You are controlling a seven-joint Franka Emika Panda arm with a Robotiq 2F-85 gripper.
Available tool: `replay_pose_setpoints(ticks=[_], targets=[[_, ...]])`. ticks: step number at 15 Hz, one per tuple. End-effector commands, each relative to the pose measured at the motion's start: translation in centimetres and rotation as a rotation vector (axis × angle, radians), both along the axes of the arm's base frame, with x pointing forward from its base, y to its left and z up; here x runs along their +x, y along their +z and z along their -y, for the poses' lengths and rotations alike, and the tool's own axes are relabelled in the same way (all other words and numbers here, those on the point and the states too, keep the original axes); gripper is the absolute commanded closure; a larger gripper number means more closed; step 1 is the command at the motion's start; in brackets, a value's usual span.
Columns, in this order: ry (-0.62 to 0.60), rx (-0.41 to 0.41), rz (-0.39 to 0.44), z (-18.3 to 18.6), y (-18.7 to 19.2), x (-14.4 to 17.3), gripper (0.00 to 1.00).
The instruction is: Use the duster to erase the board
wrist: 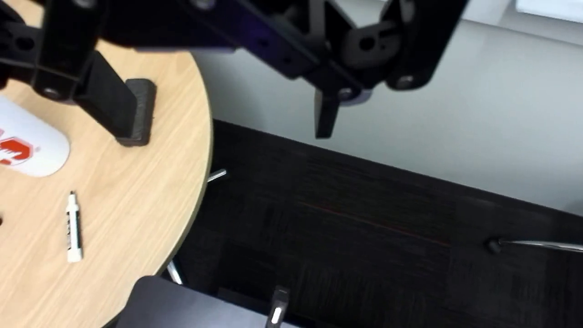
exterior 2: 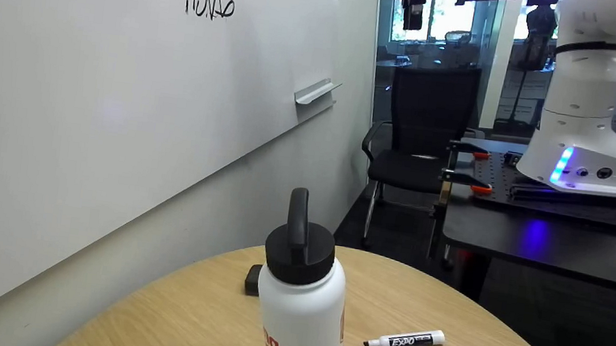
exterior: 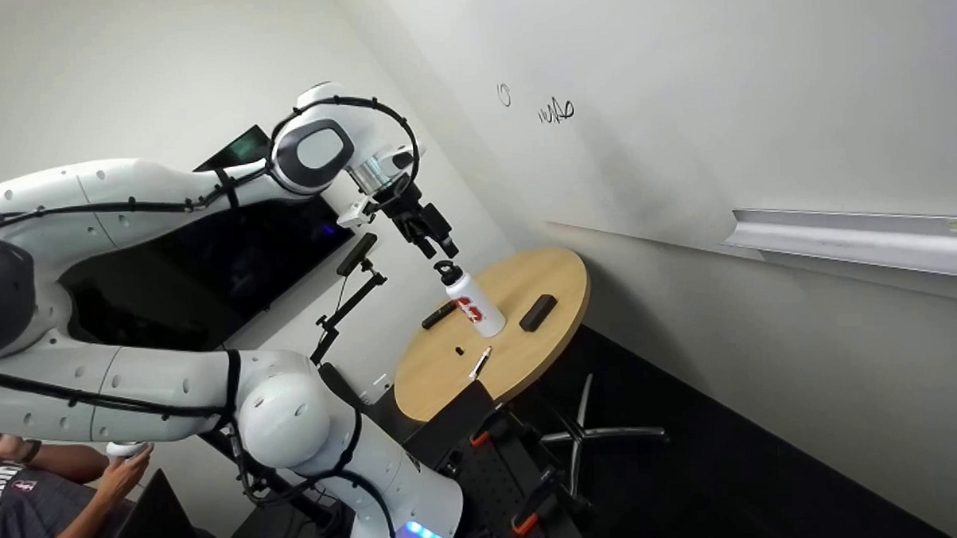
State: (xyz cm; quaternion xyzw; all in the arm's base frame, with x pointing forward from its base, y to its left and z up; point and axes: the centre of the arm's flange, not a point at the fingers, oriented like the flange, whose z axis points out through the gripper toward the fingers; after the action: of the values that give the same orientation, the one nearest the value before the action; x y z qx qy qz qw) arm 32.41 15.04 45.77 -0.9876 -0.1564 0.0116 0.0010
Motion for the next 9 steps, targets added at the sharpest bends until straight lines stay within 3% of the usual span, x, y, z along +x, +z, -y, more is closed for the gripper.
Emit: replay_pose_setpoints(ticks=[1, 2, 3, 9], targets=[[0.076, 0.009, 0.001, -6.9, -1.6, -1.5, 0.00], [0.100, 0.011, -0.004, -8.3, -1.7, -2.2, 0.00], [0.085, -0.005, -0.001, -5.9, -1.2, -2.3, 0.00], [0.082, -0.003, -0.007, -6.1, -1.4, -2.3, 0.00]])
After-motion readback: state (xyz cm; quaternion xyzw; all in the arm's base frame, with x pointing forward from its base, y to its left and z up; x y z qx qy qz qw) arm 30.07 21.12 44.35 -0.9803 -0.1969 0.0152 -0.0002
